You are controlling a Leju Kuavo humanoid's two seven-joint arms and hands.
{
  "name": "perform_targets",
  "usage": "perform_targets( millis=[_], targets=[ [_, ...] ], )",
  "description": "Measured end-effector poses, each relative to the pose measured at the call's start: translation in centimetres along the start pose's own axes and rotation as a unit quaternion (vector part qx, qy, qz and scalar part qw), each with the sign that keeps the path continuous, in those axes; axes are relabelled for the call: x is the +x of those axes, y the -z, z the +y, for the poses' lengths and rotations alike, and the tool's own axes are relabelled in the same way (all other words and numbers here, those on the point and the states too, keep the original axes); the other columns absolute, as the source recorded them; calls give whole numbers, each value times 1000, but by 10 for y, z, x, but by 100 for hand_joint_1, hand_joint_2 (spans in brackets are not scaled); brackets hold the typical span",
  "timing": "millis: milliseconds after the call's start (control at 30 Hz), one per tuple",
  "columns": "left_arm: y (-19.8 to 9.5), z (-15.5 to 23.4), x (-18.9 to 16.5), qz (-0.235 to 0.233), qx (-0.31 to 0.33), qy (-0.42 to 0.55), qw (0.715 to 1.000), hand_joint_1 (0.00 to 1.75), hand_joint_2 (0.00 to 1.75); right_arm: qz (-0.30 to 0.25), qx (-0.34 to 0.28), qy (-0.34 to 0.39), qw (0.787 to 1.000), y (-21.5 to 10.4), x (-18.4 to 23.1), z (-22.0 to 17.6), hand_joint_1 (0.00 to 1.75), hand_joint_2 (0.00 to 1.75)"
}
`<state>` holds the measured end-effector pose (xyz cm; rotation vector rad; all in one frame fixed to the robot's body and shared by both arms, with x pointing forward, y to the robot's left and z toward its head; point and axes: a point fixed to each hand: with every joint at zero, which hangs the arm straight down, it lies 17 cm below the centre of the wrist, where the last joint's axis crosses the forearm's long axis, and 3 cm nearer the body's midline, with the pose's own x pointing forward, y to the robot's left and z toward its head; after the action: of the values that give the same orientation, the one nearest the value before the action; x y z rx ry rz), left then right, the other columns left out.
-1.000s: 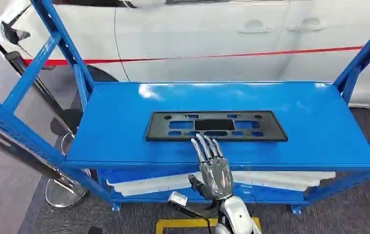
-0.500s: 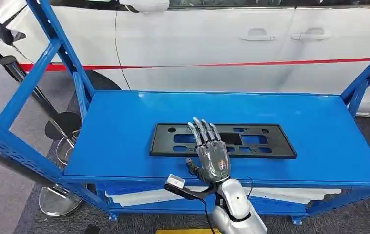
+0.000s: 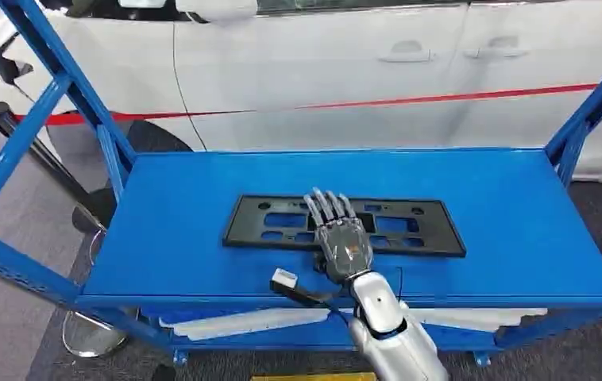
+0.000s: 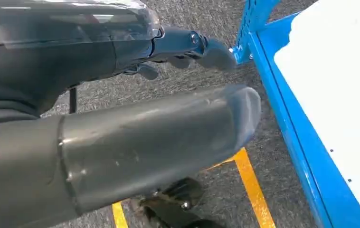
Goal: Take the parts from the cabinet and place them on the table.
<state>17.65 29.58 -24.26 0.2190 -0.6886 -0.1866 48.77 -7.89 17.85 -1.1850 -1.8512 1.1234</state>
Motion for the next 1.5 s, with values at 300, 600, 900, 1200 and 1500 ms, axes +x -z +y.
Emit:
perform_targets(
  millis=[300,600,900,1200,1500],
  targets=[
    [0,0,1,-3,-1,-6,1000,0,0,0,31,-4,999,-9,-6,19,0,175],
    [0,-2,2,-5,-5,4,1000,0,0,23,35,-54,998,-11,-33,24,0,175],
    [0,-2,3,-6,-2,7,1000,0,0,64,26,-81,994,-3,-68,19,0,175],
    [-2,-3,-1,-5,-3,8,1000,0,0,70,39,-88,993,-5,-76,28,0,175],
    [-2,-4,1,-9,-1,1,1000,0,0,73,71,-100,990,-11,-91,42,175,175]
  ],
)
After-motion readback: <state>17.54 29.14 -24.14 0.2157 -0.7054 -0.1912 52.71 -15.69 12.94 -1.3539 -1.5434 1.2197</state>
